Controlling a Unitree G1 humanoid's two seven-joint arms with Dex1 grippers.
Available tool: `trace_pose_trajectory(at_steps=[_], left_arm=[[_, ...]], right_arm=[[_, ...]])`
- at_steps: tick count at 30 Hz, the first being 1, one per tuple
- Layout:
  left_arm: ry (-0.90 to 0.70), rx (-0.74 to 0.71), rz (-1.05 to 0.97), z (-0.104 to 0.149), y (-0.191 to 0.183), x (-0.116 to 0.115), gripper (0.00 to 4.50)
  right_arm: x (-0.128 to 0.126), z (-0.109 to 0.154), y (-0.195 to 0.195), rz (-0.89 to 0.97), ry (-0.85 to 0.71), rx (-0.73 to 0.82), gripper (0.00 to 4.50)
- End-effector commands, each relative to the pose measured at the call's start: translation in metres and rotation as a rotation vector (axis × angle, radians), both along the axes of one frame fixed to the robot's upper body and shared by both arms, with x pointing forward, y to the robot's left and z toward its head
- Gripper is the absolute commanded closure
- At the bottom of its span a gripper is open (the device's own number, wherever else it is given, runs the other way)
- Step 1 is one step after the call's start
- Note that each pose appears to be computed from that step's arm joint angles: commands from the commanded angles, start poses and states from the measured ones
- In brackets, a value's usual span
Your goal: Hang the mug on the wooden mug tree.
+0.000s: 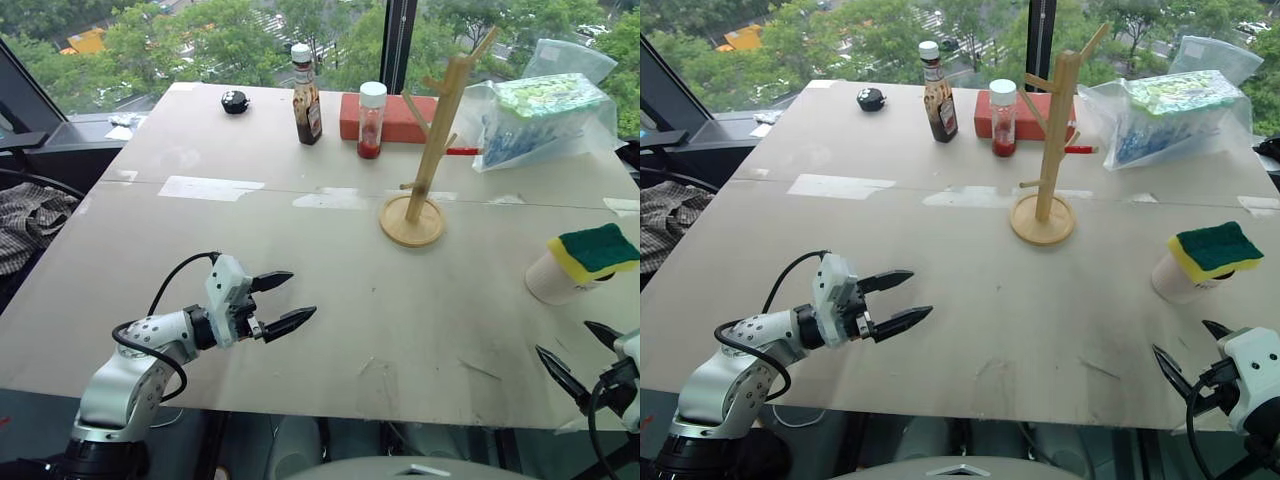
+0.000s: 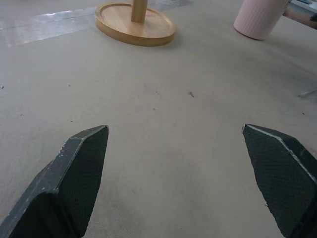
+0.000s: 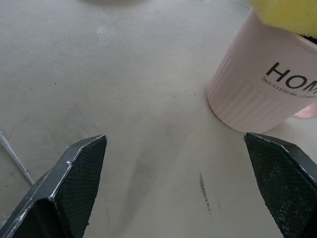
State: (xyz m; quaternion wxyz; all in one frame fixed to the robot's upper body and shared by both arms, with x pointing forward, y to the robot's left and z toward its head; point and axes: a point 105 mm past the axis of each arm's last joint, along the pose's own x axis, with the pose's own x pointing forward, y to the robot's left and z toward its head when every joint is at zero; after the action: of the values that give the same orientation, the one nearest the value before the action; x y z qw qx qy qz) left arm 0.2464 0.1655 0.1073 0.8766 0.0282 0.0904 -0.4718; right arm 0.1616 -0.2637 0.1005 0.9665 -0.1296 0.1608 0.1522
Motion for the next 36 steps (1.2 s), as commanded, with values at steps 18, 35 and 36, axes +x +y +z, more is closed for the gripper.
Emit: trace_pose_trajectory(at_steps=[18,35,36], left_arm=[[-0.263,-0.160,-0.512,0.079,-0.069,0.002,0.07],[-0.289,-0.195,-0.521,0.085,-0.063,-0.011,0.00],[-0.289,-0.194,-0.518,0.085,-0.063,-0.012,0.00]], right_arm=[[0.043,0.093,0.044,0.029,-0.292,-0.233,0.00],[0.079,0.078,-0.019,-0.148,-0.097,-0.373,1.32],[0.080,0.076,-0.019,-0.145,-0.090,-0.374,1.81]])
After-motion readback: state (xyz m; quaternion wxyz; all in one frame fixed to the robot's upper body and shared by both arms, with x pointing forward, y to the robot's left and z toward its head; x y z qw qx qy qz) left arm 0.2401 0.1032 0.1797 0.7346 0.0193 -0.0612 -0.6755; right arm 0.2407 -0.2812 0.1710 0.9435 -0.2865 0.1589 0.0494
